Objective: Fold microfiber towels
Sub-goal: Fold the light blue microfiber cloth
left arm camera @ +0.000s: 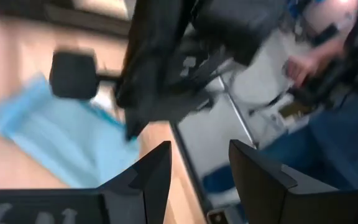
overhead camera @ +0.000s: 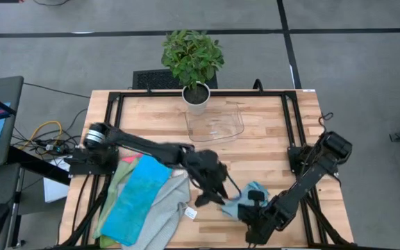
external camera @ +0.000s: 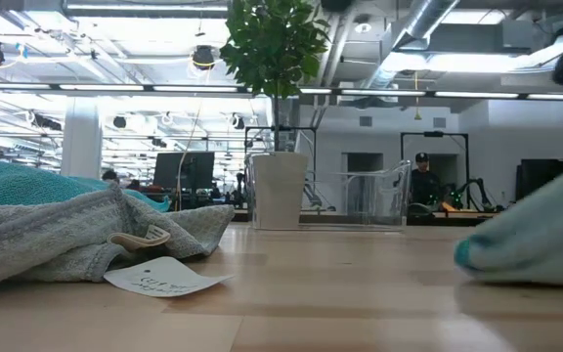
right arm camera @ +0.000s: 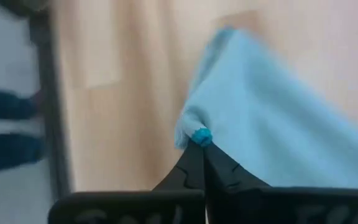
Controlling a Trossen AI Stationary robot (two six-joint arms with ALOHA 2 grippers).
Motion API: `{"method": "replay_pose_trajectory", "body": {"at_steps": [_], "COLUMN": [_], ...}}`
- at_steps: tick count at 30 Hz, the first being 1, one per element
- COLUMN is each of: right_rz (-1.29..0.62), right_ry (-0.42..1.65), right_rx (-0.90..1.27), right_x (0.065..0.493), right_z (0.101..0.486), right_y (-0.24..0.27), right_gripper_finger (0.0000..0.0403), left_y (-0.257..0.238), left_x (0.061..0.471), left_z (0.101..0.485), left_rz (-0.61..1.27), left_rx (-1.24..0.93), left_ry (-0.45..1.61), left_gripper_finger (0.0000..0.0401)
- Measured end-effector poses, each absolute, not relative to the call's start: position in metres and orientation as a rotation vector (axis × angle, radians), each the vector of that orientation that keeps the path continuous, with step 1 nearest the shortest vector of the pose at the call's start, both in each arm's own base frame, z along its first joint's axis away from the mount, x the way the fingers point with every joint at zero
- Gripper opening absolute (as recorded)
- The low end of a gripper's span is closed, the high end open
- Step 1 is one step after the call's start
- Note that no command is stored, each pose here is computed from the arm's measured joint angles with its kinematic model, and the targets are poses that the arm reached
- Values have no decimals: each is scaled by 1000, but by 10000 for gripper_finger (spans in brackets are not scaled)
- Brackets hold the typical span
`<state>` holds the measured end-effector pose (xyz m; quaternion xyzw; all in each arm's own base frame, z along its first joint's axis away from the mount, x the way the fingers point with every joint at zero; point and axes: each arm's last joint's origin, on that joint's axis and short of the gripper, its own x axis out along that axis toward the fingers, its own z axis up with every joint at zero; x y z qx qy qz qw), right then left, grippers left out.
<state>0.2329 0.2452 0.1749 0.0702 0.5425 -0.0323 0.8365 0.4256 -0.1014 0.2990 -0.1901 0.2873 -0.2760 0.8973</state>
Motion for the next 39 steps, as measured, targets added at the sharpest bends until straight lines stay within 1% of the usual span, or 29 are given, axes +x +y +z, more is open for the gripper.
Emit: {"method": "replay_pose_trajectory", "body": {"at_steps": [4,7,10,16,19,23,26,33,39], "right_rz": [-197,-283,-327,-275,-283,-269,-304,-489,-633], "right_ry": [1174,1170,1144,968,898,794,799,939,886], "right_rx": [101,128,171,243,283,329,342,309,328], "right_x": [232,239,250,264,259,242,225,182,150], "right_z": [180,178,183,222,243,273,285,292,308], "right_y": [213,184,159,129,115,105,96,69,48], "right_gripper_finger": [6,7,6,6,6,6,6,6,6], "left_y": [-89,-83,-81,-87,-94,-102,-107,-108,-107], "left_x": [403,387,373,351,342,335,333,332,330], "left_z": [343,367,381,388,389,389,388,386,383], "left_rz": [-496,-421,-376,-356,-332,-315,-292,-244,-215], "left_rx": [-353,-312,-299,-306,-288,-268,-241,-194,-174], "left_ry": [478,413,398,481,516,542,543,549,580], "left_gripper_finger": [153,153,153,153,153,153,153,153,153]}}
